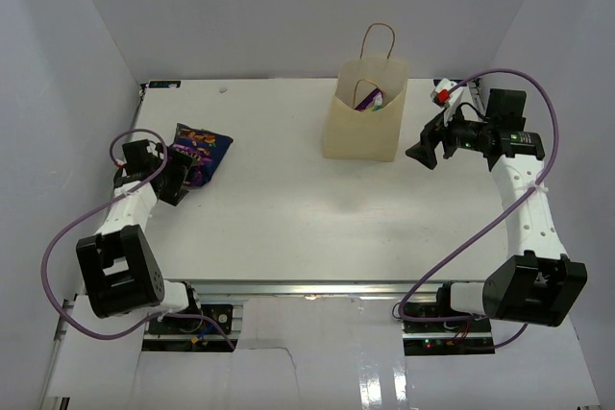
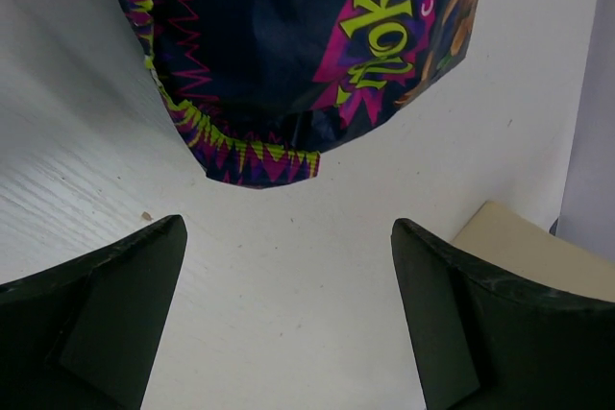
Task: Place the snacks into the paper bag
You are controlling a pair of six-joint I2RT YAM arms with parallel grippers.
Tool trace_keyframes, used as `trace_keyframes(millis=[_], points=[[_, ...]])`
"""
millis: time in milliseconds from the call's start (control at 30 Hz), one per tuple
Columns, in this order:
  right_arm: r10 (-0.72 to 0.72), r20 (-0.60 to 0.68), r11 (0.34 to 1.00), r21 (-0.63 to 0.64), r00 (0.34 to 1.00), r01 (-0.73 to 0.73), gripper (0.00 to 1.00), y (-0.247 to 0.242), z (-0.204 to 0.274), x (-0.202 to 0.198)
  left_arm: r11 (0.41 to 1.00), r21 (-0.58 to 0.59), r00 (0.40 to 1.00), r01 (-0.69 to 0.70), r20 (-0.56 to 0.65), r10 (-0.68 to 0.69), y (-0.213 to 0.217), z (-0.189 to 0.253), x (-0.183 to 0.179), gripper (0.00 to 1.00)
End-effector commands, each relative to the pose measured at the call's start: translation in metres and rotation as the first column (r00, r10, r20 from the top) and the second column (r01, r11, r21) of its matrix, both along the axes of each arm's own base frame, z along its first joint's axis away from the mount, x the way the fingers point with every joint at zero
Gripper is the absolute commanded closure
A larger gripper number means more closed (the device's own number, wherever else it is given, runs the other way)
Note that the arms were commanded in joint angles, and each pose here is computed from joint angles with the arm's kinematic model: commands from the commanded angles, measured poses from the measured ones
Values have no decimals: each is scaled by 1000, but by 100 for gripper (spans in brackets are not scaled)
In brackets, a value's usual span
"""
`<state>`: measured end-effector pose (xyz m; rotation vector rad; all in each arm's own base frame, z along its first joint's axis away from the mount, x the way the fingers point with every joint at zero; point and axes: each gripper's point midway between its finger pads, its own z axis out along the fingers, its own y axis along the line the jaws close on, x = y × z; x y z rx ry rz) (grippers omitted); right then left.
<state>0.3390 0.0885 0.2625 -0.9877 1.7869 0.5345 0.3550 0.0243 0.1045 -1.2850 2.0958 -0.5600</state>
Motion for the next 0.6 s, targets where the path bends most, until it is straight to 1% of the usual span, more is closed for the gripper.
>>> trace_keyframes(millis=[0, 100, 167, 200, 233, 367, 400, 500, 567], points=[[29, 45, 1000, 7, 999, -29, 5, 3, 12, -8, 999, 53, 1000, 7, 5, -7, 16, -5, 4, 2], [29, 40, 1000, 8, 999, -29, 5, 4, 12, -9, 997, 70, 1000, 19, 7, -20, 24, -9, 9, 2], [28, 40, 1000, 6, 999, -29, 5, 3, 12, -9, 995, 75, 997, 63, 28, -66, 25, -13, 18, 3], [29, 38, 1000, 7, 999, -30, 5, 4, 12, -10, 994, 76, 996, 76, 36, -79, 26, -13, 21, 5], [32, 36, 999, 9, 999, -32, 5, 4, 12, -10, 992, 70, 994, 103, 20, -105, 24, -21, 22, 6], [31, 37, 999, 8, 999, -31, 5, 4, 13, -12, 987, 81, 991, 137, 4, -137, 28, -30, 31, 9], [30, 36, 999, 9, 999, -30, 5, 4, 13, -13, 986, 90, 989, 142, 26, -145, 29, -27, 37, 11], [34, 34, 999, 16, 999, -35, 5, 5, 16, -14, 979, 96, 981, 178, 64, -184, 29, -27, 46, 21], [44, 29, 999, 29, 999, -45, 5, 8, 18, -17, 975, 92, 976, 203, 65, -209, 27, -32, 49, 28]])
